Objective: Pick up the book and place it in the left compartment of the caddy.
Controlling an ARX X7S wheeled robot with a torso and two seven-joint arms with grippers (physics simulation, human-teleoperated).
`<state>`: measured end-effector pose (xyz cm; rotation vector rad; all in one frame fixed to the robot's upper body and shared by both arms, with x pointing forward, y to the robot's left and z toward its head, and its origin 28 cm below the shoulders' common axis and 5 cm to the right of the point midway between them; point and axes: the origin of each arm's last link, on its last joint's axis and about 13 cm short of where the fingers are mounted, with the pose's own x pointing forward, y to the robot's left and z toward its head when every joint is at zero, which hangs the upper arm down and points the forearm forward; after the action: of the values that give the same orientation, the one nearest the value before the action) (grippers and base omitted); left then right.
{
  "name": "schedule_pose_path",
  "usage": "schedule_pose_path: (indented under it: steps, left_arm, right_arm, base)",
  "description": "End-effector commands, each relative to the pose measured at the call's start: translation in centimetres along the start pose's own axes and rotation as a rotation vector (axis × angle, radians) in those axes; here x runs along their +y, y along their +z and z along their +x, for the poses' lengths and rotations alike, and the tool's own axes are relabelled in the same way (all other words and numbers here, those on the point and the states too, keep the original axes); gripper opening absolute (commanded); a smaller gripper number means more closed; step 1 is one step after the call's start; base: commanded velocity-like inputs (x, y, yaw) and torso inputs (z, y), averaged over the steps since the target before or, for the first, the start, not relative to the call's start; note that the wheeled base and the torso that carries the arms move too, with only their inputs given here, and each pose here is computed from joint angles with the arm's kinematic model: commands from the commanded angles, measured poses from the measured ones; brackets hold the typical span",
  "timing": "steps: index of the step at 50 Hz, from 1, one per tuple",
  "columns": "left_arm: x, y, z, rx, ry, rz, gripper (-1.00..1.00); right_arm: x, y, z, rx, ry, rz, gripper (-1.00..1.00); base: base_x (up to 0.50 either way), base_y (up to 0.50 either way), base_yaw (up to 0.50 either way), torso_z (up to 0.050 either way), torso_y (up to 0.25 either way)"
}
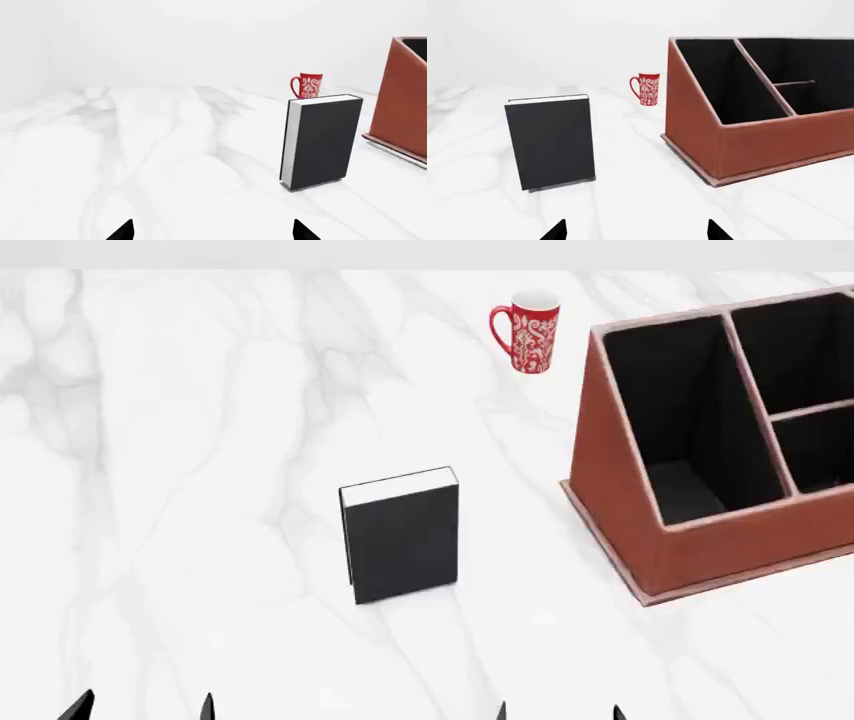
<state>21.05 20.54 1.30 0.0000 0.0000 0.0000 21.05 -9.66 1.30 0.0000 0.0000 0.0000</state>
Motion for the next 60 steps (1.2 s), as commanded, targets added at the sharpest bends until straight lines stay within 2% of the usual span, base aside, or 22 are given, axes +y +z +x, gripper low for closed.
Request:
schedule_pose_path:
  steps: [1, 22, 25, 26, 29, 31, 39, 42, 50, 56, 60]
  left_arm:
    - [0.2, -0.1, 0.1, 0.002, 0.008, -0.012, 1.00]
    - [0.1, 0.0, -0.2, 0.005, 0.034, 0.009, 1.00]
    - [0.0, -0.1, -0.1, 0.016, 0.045, 0.021, 1.00]
    - [-0.2, -0.2, -0.1, 0.029, -0.008, 0.042, 1.00]
    - [-0.2, 0.0, -0.3, 0.006, -0.018, 0.027, 1.00]
    - [-0.1, 0.1, -0.3, 0.005, -0.014, 0.023, 1.00]
    - [0.1, 0.3, -0.4, 0.010, 0.004, 0.035, 1.00]
    - [0.2, 1.0, -0.5, -0.007, 0.015, 0.051, 1.00]
    - [0.8, 3.8, -1.5, -0.065, 0.069, 0.098, 1.00]
    - [0.9, 7.4, -2.8, -0.137, 0.123, 0.181, 1.00]
    - [0.8, 9.0, -3.5, -0.176, 0.140, 0.199, 1.00]
  right_arm:
    - [0.0, 0.1, 0.0, 0.008, 0.011, 0.017, 1.00]
    - [0.1, -0.2, -0.2, 0.017, 0.017, -0.029, 1.00]
    - [0.1, -0.1, -0.2, 0.021, 0.013, -0.013, 1.00]
    - [0.0, 0.0, -0.2, -0.003, 0.002, 0.001, 1.00]
    - [0.0, 0.1, -0.4, -0.031, 0.011, -0.002, 1.00]
    - [0.1, 0.1, -0.6, -0.056, 0.013, -0.027, 1.00]
    - [-0.3, 0.5, -0.7, -0.057, -0.014, 0.013, 1.00]
    - [-0.4, 2.0, -1.0, -0.086, -0.014, 0.072, 1.00]
    - [-0.8, 6.3, -2.1, -0.203, -0.049, 0.125, 1.00]
    - [-1.6, 10.1, -3.5, -0.320, -0.085, 0.166, 1.00]
    - [-1.7, 11.6, -4.2, -0.371, -0.091, 0.189, 1.00]
  base:
    - [0.00, 0.00, 0.00, 0.000, 0.000]
    - [0.00, 0.00, 0.00, 0.000, 0.000]
    - [0.00, 0.00, 0.00, 0.000, 0.000]
    - [0.00, 0.00, 0.00, 0.000, 0.000]
    - [0.00, 0.00, 0.00, 0.000, 0.000]
    - [0.00, 0.00, 0.00, 0.000, 0.000]
    - [0.00, 0.00, 0.00, 0.000, 0.000]
    - [0.00, 0.00, 0.00, 0.000, 0.000]
    - [0.00, 0.00, 0.00, 0.000, 0.000]
    - [0.00, 0.00, 0.00, 0.000, 0.000]
    - [0.00, 0.00, 0.00, 0.000, 0.000]
